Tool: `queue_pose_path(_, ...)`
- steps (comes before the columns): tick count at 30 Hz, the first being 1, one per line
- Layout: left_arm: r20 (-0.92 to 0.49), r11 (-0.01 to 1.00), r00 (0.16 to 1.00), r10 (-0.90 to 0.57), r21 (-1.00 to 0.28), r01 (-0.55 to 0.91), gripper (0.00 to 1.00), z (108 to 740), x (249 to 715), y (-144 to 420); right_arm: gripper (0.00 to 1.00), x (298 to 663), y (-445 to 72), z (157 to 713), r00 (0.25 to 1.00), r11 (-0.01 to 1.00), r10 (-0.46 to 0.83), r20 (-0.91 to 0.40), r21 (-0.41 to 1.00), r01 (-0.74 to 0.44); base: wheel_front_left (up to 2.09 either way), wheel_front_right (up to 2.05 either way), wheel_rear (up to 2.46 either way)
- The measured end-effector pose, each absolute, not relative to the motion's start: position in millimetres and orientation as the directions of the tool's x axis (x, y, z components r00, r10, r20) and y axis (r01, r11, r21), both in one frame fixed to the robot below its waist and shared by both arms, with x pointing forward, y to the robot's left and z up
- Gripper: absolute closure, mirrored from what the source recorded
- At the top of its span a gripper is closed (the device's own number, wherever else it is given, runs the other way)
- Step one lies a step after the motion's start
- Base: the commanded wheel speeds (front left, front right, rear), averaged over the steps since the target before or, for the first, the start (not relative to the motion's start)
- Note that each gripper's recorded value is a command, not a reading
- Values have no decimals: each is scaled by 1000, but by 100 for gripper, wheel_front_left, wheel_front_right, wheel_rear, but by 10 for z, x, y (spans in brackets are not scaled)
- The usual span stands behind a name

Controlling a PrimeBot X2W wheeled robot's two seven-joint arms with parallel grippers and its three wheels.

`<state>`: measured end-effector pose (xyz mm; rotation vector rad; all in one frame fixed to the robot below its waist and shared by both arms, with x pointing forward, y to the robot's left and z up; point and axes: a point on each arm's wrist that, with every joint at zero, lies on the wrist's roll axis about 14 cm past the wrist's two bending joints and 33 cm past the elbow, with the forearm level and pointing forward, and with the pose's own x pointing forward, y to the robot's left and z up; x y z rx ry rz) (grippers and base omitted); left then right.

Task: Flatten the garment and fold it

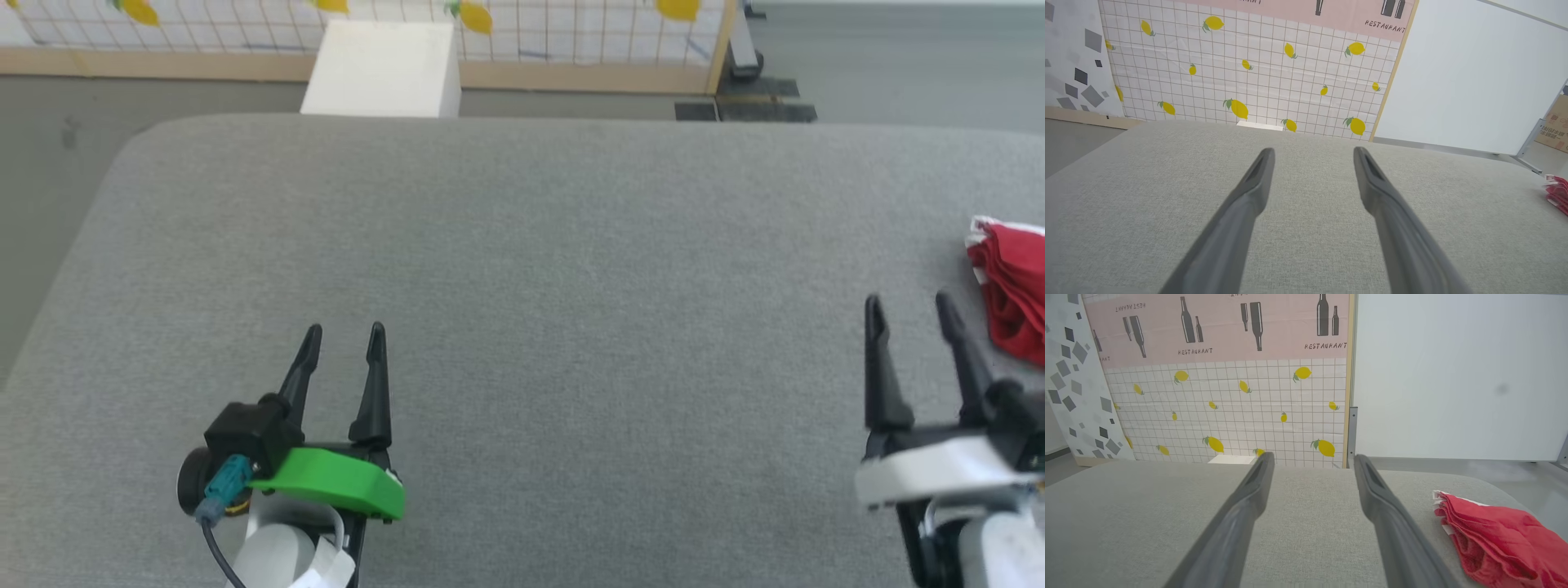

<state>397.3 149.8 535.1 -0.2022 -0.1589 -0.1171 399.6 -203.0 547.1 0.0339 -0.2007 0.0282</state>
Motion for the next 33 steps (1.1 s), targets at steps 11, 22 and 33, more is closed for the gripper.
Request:
queue_pose_path(11, 161, 971, 984, -76, -210, 110, 0, 5335, 3735, 1550, 0, 3632, -1873, 5313, 986, 997, 46, 160, 52, -55, 0, 0, 0)
queue_pose_path(22, 147, 969, 986, -85, -217, 116, 0, 5284, 3713, 1517, 0, 3600, -1848, 5287, 987, 995, 49, 154, 80, -62, 0, 0, 0)
queue_pose_path(33, 135, 970, 988, -80, -217, 109, 100, 5251, 3716, 1517, 100, 3606, -1839, 5267, 988, 994, 51, 148, 88, -64, 0, 0, 0)
